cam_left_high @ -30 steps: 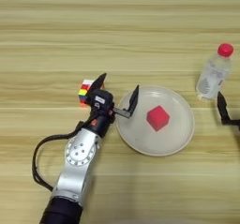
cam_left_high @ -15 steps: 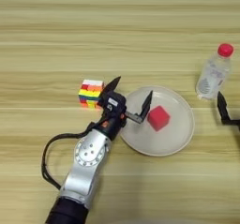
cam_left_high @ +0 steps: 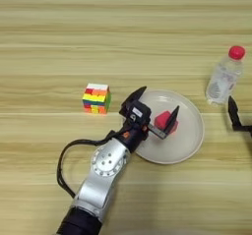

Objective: Move the objects on the table

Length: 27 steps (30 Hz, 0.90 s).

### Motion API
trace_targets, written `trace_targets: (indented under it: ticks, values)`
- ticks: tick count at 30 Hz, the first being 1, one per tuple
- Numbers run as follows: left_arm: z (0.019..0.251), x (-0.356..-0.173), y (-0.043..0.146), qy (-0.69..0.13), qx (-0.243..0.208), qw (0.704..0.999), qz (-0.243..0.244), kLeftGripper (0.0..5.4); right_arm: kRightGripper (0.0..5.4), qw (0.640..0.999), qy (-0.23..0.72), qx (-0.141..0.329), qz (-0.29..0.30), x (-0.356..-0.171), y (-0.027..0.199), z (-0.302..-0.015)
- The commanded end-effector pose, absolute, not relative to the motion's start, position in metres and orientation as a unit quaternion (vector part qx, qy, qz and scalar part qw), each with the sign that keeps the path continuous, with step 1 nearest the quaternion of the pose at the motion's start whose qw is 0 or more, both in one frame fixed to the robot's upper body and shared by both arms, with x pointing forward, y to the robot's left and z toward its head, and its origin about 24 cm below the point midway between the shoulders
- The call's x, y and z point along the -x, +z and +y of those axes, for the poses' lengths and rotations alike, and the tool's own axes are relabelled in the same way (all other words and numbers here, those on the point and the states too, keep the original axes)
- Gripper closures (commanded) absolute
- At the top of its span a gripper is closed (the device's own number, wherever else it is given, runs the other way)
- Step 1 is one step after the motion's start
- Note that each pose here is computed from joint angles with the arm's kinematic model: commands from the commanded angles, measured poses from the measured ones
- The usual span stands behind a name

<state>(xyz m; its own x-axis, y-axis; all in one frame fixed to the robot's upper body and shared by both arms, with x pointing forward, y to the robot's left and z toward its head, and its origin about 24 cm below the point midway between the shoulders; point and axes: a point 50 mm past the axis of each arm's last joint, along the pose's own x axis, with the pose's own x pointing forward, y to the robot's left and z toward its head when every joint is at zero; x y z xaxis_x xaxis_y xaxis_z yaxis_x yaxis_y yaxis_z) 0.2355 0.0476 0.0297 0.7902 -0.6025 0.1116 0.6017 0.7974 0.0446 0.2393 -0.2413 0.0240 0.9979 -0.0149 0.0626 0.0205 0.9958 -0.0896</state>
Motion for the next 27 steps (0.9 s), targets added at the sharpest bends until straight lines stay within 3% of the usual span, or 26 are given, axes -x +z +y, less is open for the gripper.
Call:
trace_targets:
  ticks: [1,11,27]
  values:
    - [0.042,-0.237,0.026,-0.329,-0.016,0.944,-0.037,0.02,0.0,0.999,-0.01,0.041,-0.03,-0.242,0.024,-0.241]
    - [0.039,-0.233,0.014,-0.345,-0.013,0.938,0.017,0.02,0.0,0.999,-0.011,0.04,-0.03,-0.242,0.024,-0.241]
    - [0.035,-0.23,0.009,-0.359,-0.033,0.932,0.039,0.02,0.0,0.999,-0.013,0.039,-0.029,-0.241,0.023,-0.241]
